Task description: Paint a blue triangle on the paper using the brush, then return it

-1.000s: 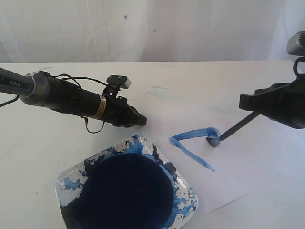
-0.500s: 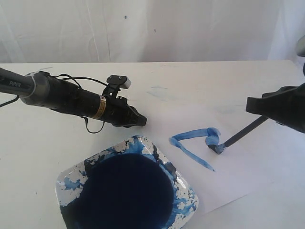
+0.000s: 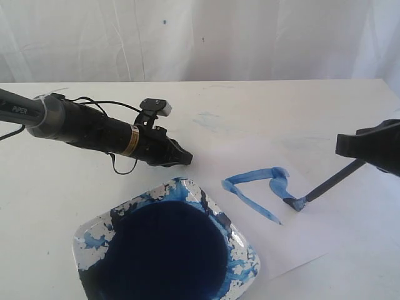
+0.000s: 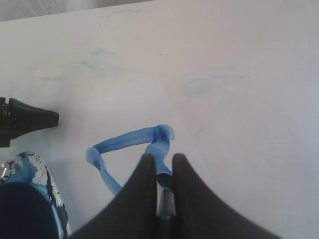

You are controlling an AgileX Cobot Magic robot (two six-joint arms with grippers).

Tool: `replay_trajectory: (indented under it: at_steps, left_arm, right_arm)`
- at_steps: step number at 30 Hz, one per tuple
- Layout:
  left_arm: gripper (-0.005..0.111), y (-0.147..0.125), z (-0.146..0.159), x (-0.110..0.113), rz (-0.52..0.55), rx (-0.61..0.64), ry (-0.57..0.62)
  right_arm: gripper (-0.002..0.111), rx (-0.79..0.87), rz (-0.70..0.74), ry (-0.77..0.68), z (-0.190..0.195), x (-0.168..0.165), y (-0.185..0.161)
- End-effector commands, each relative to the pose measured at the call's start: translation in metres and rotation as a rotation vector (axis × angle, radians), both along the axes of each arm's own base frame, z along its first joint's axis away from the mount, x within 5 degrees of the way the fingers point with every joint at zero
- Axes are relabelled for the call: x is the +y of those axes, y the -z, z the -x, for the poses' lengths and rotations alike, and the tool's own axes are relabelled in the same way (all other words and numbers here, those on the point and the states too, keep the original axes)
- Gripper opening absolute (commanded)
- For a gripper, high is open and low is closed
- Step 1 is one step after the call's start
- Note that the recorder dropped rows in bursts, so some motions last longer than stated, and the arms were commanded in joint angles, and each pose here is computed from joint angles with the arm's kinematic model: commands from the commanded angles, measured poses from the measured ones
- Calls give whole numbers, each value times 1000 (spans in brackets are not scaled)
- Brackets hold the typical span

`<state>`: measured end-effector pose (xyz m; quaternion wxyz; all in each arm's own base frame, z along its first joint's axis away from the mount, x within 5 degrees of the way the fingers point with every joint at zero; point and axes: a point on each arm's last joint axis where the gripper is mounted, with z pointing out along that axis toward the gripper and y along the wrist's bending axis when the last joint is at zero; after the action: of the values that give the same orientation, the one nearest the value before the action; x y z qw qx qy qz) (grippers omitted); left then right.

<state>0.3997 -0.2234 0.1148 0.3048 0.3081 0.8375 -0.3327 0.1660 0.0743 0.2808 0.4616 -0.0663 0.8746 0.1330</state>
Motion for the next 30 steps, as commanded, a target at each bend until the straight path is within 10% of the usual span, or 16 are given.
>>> replay_trajectory:
  at_steps: [1,30]
  left_arm:
    - [0,-2,0,-2,-14,-17,4]
    - [0,-2,0,-2,-14,-17,4]
  right_arm:
    - [0,76,8,-10,6,3,7]
    - [0,-37,-12,-56,23,-3,-32]
